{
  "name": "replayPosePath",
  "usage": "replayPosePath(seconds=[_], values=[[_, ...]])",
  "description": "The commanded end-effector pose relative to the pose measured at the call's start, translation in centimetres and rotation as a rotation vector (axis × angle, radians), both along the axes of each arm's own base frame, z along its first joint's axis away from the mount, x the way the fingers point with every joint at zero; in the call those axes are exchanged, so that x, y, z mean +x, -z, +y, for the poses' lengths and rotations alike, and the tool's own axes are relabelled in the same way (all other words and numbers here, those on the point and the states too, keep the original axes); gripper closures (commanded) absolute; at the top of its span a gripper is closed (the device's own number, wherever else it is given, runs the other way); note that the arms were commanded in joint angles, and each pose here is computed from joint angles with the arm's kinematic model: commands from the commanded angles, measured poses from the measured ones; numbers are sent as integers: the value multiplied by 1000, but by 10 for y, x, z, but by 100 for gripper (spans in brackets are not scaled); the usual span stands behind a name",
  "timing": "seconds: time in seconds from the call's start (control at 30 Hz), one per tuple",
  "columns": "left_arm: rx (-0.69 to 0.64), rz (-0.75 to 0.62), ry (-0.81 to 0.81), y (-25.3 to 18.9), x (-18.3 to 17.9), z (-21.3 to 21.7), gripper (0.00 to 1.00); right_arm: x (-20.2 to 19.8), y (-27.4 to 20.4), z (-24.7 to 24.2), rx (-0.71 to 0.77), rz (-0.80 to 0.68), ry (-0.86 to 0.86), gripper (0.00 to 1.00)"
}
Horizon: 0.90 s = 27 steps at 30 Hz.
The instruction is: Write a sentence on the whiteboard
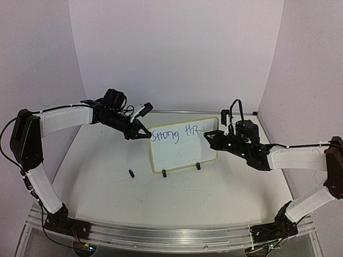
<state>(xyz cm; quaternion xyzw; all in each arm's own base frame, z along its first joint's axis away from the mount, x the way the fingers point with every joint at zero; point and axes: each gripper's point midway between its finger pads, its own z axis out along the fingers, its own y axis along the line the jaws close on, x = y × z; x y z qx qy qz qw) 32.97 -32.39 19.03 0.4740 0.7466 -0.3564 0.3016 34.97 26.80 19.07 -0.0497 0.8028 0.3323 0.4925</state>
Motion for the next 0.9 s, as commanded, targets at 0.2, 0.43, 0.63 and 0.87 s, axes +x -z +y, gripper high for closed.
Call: replayPosePath(seconds=[0.2, 0.43, 0.63, 0.87], values=[[103, 5, -9, 21, -3, 7, 100, -2, 22, -2, -19, 66, 8, 100], [104, 6, -9, 21, -3, 7, 100, 1, -8, -1, 64, 0, 20, 100], [103, 4, -9, 20, -3, 8, 100, 4, -24, -4, 100, -43, 47, 100], [103, 1, -9, 19, -3, 8, 100, 6, -18, -11, 97, -38, 84, 100]])
